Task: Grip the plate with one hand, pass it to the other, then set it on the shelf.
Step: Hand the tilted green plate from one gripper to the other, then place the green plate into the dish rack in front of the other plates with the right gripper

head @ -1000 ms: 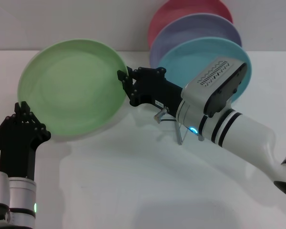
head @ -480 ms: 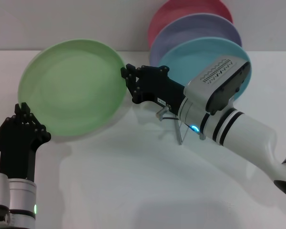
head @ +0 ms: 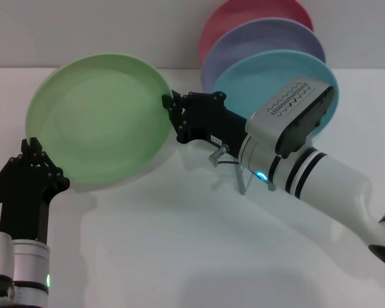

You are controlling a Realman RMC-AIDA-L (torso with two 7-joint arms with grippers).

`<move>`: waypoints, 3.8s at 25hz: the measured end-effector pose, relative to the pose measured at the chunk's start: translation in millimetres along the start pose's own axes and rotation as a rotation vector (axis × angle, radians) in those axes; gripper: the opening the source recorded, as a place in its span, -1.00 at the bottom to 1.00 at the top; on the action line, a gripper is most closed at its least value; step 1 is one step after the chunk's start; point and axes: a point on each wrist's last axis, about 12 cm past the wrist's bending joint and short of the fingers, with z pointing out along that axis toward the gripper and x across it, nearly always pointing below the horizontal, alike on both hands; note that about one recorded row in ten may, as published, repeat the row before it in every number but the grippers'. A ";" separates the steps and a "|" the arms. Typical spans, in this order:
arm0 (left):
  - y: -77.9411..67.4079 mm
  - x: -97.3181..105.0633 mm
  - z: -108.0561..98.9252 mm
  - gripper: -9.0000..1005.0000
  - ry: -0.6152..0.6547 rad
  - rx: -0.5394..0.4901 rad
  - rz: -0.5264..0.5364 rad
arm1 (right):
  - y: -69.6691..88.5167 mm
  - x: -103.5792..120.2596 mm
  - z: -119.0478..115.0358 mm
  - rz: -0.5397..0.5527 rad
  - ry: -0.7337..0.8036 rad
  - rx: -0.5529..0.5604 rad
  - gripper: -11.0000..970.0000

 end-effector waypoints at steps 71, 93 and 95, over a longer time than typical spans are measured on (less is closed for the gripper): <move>21.1 0.1 -11.9 -0.53 -0.115 0.115 -0.109 | -11.3 -7.4 -0.2 -0.061 -0.049 0.049 -0.93; 93.1 0.3 10.9 0.23 -0.225 0.071 -0.176 | 22.4 -36.9 -94.5 -0.389 -0.507 0.337 -0.93; 95.4 1.9 14.8 0.26 -0.206 0.067 -0.176 | 23.7 -34.1 -106.4 -0.388 -0.529 0.373 -0.93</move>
